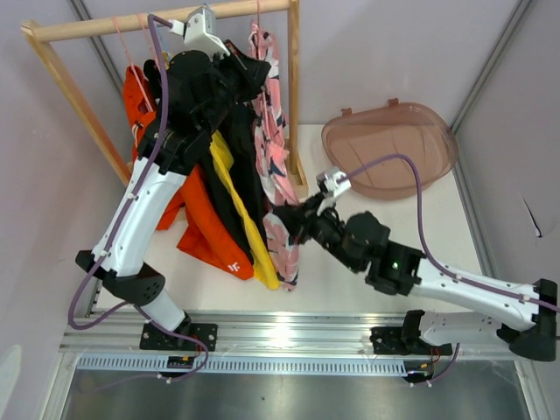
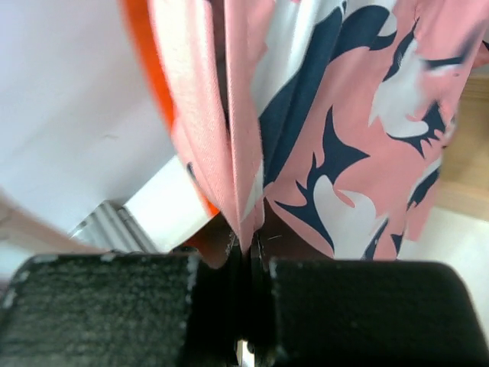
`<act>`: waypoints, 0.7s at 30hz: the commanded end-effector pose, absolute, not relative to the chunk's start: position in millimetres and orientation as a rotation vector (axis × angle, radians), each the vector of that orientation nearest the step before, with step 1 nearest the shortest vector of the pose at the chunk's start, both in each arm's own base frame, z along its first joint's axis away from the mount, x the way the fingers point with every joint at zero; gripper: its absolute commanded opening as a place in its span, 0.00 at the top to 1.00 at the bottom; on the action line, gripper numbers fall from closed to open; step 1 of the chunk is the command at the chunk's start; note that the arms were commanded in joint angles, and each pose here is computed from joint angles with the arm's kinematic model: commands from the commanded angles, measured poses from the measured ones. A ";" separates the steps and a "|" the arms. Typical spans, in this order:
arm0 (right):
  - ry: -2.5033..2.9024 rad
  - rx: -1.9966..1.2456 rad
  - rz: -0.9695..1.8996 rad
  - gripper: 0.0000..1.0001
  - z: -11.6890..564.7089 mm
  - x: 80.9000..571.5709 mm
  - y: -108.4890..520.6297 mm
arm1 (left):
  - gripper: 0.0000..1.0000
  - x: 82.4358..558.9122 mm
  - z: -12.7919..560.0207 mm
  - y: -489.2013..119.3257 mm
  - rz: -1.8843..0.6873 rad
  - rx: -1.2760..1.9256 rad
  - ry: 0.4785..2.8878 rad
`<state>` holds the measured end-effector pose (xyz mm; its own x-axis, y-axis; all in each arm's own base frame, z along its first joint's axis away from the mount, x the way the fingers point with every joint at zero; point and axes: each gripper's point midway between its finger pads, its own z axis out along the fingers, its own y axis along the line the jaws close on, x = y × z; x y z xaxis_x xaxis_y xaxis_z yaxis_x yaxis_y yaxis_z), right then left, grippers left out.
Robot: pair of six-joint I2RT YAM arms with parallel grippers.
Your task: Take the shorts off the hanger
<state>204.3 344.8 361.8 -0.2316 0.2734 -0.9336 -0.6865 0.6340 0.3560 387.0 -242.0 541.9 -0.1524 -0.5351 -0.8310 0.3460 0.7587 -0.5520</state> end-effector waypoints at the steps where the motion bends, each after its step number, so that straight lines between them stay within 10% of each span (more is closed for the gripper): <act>1: 1.607 -0.334 0.914 1.00 350.3 167.7 329.6 | 1.00 383.9 619.2 -206.5 -0.706 -0.206 1.296; 12: 1.615 -0.323 0.796 1.00 345.3 167.8 327.2 | 1.00 372.4 629.3 -197.6 -0.743 -0.185 1.294; 21: 1.507 -0.208 0.676 1.00 398.6 288.7 314.0 | 1.00 289.6 553.2 -242.9 -1.151 -0.012 1.549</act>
<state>265.1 317.6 326.1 -0.1946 0.1739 -0.9653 -0.4885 0.8362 0.2491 348.2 -234.7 532.1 -0.2636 -0.5375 -0.8010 0.4194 0.6839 -0.5970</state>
